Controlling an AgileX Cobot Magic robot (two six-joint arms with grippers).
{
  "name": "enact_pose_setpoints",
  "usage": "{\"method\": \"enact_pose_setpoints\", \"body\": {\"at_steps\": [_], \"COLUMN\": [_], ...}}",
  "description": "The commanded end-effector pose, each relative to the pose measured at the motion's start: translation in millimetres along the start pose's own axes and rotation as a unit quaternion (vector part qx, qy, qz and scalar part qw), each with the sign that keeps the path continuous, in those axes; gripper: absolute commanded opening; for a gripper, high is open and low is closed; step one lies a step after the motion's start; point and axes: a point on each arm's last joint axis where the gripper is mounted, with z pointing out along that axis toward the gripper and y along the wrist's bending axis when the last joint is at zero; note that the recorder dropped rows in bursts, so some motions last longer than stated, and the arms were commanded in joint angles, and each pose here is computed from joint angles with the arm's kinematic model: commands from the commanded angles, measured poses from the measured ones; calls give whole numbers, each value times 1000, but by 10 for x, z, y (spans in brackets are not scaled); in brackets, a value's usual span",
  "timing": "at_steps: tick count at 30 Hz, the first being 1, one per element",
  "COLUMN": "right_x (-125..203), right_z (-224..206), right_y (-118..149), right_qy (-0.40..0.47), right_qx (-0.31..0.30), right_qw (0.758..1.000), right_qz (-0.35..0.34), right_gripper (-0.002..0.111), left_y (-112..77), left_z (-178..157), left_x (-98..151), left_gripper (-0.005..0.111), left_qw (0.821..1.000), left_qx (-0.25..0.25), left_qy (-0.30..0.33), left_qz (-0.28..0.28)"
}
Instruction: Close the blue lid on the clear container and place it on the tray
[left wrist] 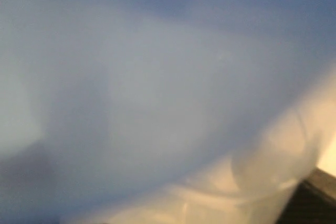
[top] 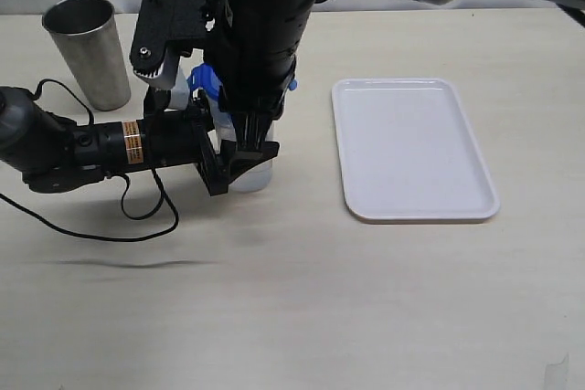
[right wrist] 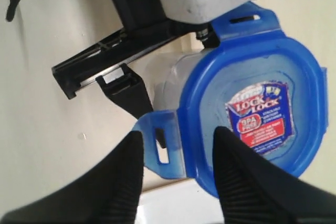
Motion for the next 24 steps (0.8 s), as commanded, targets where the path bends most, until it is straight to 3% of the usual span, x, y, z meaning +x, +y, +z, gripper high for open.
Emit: {"method": "enact_pose_setpoints", "body": {"at_steps": [1, 5, 13, 24], "right_x": [-10, -15, 41, 166], "right_z": [68, 123, 349, 586], "right_y": [2, 9, 89, 180], "right_qy": [0, 5, 35, 49], "right_qx": [-3, -6, -27, -5], "right_qw": [1000, 1000, 998, 995], "right_qz": [-4, -5, -46, -81], "right_gripper": [37, 28, 29, 29], "left_y": [-9, -9, -9, -21], "left_z": [4, 4, 4, 3], "left_x": [6, 6, 6, 11], "left_gripper": [0, 0, 0, 0], "left_qw": [1000, 1000, 1000, 1000], "left_qx": [8, 8, 8, 14], "left_qy": [3, 3, 3, 6], "left_qz": [-2, -2, -2, 0]}}
